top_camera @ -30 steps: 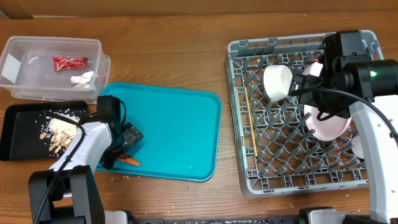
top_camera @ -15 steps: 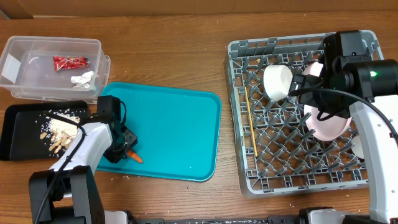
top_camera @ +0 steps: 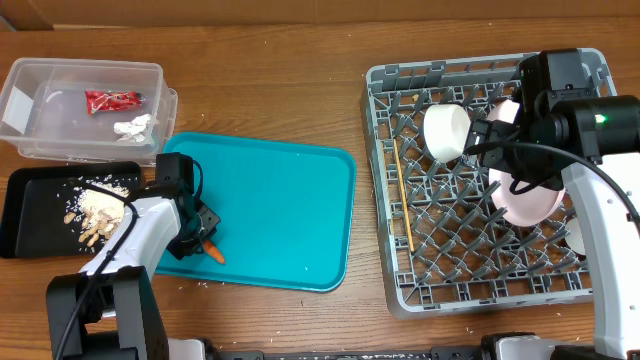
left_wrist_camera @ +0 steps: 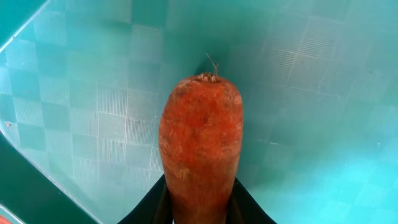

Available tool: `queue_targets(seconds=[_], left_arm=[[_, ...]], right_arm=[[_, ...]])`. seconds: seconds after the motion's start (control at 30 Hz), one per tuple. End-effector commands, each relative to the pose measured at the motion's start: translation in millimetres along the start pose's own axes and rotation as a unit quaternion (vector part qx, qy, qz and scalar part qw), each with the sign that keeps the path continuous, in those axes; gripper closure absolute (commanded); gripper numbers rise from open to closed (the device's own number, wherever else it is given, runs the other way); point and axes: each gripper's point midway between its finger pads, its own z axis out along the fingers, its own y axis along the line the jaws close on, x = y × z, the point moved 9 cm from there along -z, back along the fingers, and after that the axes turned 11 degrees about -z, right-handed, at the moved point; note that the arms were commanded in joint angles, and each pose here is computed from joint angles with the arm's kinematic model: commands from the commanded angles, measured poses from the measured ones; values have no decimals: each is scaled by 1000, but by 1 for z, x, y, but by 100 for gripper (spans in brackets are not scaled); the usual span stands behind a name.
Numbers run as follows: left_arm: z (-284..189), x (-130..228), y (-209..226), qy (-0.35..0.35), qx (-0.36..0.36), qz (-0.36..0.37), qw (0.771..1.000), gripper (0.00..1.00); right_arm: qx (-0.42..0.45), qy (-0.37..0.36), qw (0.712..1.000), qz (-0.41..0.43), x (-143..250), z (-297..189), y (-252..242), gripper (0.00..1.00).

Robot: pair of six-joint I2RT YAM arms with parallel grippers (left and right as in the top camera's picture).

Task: Sort waste into correct bins and load items into the dishwasher
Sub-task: 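Reach the left gripper to the carrot on the teal tray and grasp it, then carry the carrot left and drop it onto the black tray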

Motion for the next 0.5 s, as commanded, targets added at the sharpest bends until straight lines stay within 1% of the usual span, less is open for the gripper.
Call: queue_targets(seconds=[0.0,0.13,0.17,0.2,0.23,0.37,0.47], left_arm=[[-5,-11,-8,-16,3,27,999,84],[-29,-29,-18,-41,5,18,999,86],[-37,-36,-19,-52,3,13,999,89],[-44,-43,-20,-62,1,11,998,94],[-52,-51,-21,-73,1,10,997,96],[-77,-82,-17,-101,11,-14,995,95],[-89,-107,-4,-119,19,-55,991,91]], right_arm=[[6,0,1000,-2,0,0,-2,0],[10,3,1000,-2,1,0,-3,1],[13,4,1000,-2,1,0,-3,1],[16,4,1000,-2,2,0,-4,1],[20,5,1000,-2,2,0,-4,1],[20,6,1000,-2,2,0,-4,1],[20,6,1000,-2,2,0,-4,1]])
